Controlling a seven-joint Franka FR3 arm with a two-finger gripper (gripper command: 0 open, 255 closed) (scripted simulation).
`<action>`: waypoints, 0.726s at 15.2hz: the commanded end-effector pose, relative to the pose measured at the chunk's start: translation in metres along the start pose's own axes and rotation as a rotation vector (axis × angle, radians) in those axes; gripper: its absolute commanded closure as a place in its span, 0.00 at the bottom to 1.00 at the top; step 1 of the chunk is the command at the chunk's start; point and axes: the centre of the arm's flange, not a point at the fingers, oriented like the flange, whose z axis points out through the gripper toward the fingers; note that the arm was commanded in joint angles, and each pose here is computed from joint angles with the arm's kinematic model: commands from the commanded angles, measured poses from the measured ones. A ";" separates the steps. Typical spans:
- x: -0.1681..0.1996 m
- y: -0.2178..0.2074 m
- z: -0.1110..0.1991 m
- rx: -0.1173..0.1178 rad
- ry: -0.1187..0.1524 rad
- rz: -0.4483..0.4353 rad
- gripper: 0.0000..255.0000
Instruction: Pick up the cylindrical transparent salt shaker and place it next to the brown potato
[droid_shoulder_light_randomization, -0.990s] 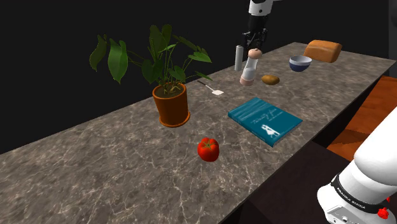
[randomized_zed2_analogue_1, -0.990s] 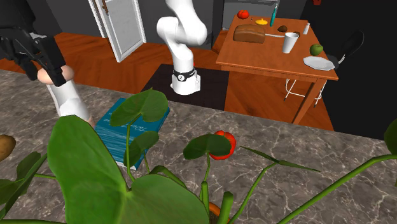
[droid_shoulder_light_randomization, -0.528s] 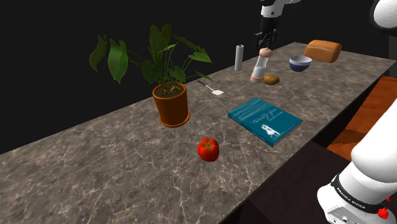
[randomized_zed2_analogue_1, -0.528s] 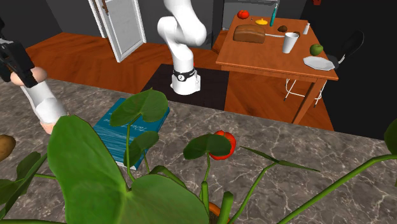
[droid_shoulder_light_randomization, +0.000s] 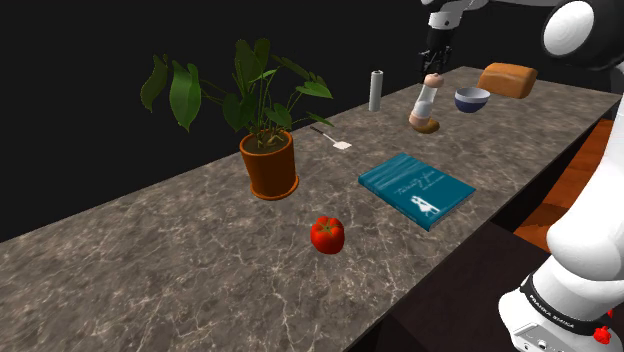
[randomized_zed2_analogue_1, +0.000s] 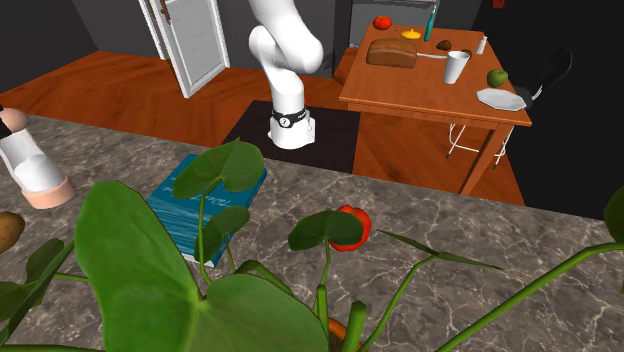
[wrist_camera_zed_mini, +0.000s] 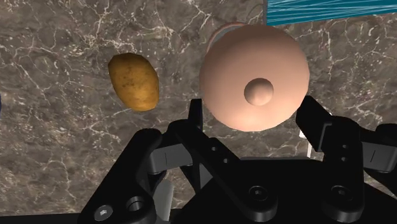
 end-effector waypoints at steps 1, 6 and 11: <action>0.000 0.025 0.006 0.000 0.000 -0.001 1.00; 0.000 0.037 0.029 0.000 0.000 -0.001 1.00; -0.002 0.038 0.056 0.000 0.000 -0.001 1.00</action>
